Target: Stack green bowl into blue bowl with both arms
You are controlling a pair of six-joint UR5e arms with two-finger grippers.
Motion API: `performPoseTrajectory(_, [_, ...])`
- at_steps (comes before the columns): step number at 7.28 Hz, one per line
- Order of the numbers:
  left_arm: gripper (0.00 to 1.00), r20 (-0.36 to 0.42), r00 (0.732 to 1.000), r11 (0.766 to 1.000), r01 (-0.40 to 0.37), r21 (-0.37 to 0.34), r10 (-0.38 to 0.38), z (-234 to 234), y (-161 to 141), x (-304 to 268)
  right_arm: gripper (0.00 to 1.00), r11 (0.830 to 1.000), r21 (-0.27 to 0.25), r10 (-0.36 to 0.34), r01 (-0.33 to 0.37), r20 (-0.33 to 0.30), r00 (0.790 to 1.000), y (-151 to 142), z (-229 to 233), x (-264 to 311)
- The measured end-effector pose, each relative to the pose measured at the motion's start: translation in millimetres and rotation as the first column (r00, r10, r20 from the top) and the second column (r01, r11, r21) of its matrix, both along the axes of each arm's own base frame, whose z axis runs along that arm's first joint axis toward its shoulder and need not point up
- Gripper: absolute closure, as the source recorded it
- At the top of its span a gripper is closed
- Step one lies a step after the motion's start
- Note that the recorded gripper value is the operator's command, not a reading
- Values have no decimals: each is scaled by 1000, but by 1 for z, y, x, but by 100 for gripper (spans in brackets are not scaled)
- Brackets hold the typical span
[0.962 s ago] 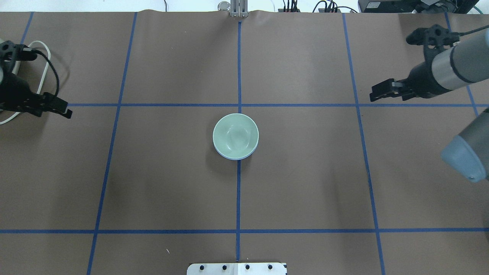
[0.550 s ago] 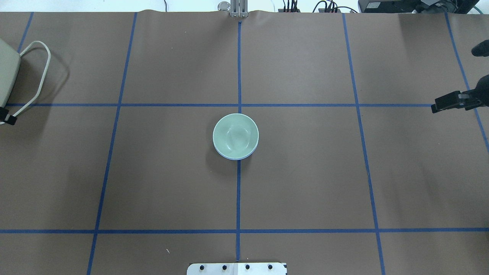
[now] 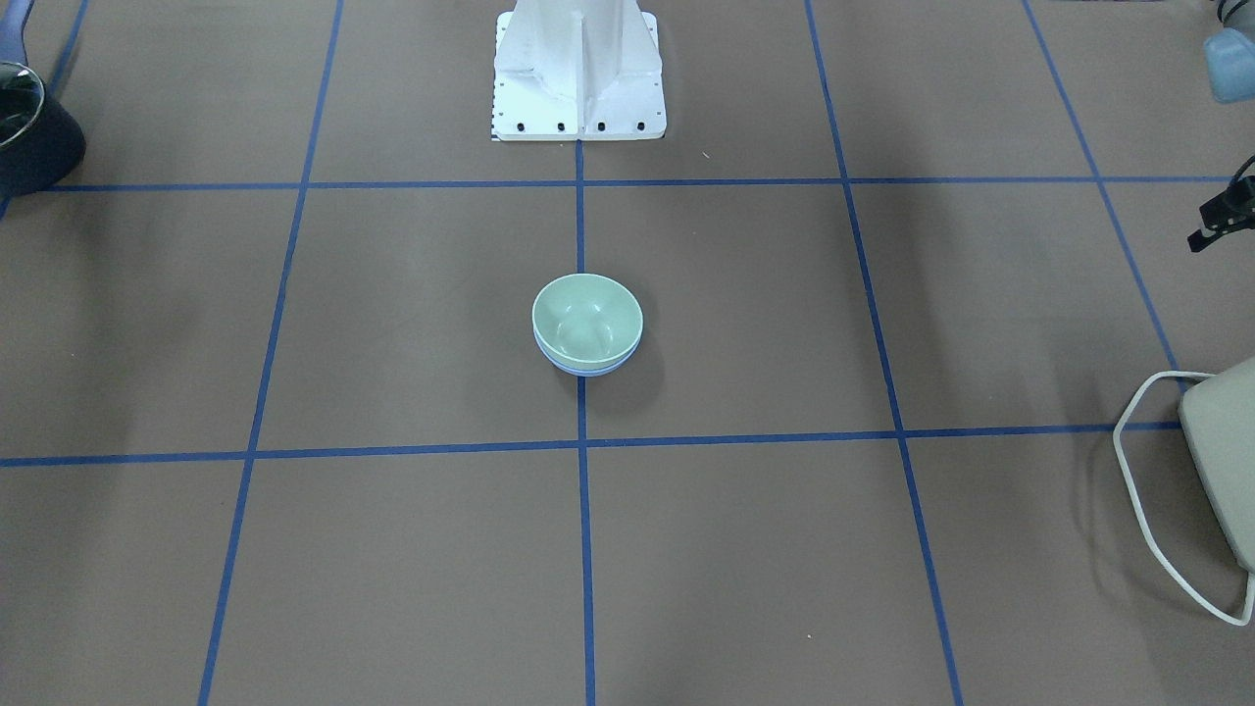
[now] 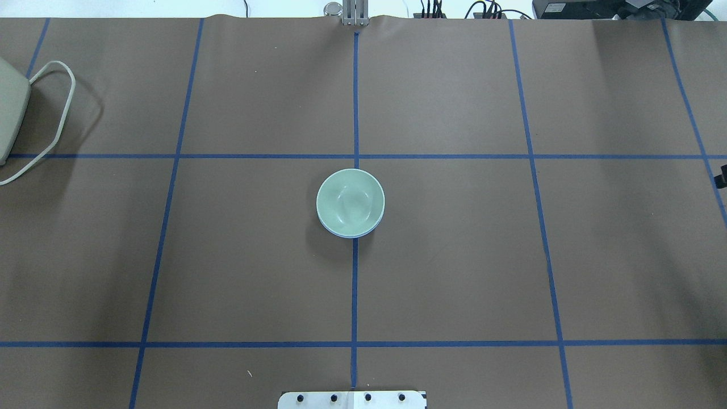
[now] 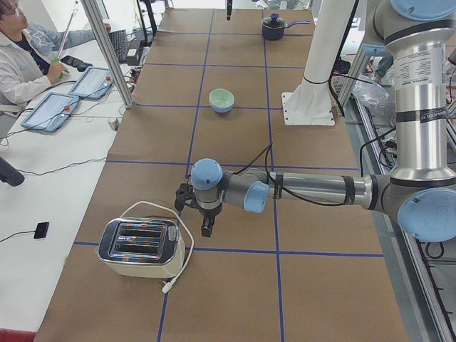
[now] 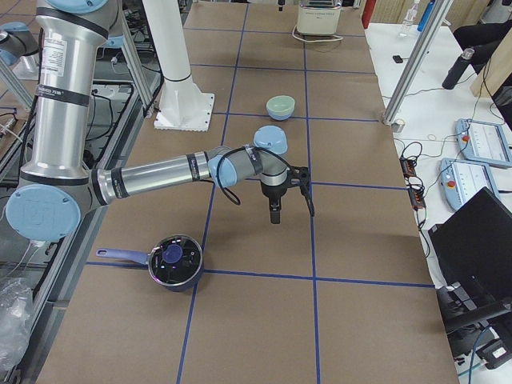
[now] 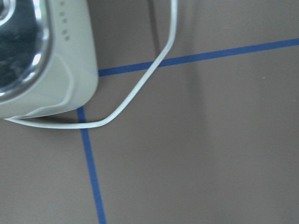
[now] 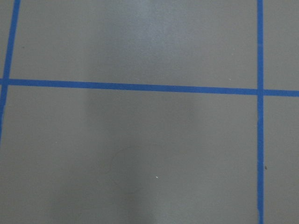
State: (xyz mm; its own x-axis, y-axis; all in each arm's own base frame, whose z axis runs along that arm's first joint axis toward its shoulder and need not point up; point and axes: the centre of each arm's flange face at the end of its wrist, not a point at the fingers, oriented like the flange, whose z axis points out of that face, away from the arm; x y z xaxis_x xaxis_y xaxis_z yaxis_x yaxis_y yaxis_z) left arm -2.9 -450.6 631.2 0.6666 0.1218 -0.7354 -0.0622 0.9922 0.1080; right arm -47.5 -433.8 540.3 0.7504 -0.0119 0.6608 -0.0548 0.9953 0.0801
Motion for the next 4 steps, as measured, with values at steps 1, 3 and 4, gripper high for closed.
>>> performPoseTrajectory(1, [1, 9, 1000, 1000, 5, -29, -5, 6, 0, -18, 0, 1000, -26, -2, 2, 11, 1000, -4, 7, 26])
performPoseTrajectory(3, [1, 19, 1000, 998, 19, -65, -17, 10, 0, -40, 0, 997, -73, -9, 10, 9, 1000, -21, 11, 78])
performPoseTrajectory(4, [1, 20, 999, 997, 27, -75, -26, 12, 0, -45, 0, 995, -96, -3, 3, 2, 1000, -26, 9, 95])
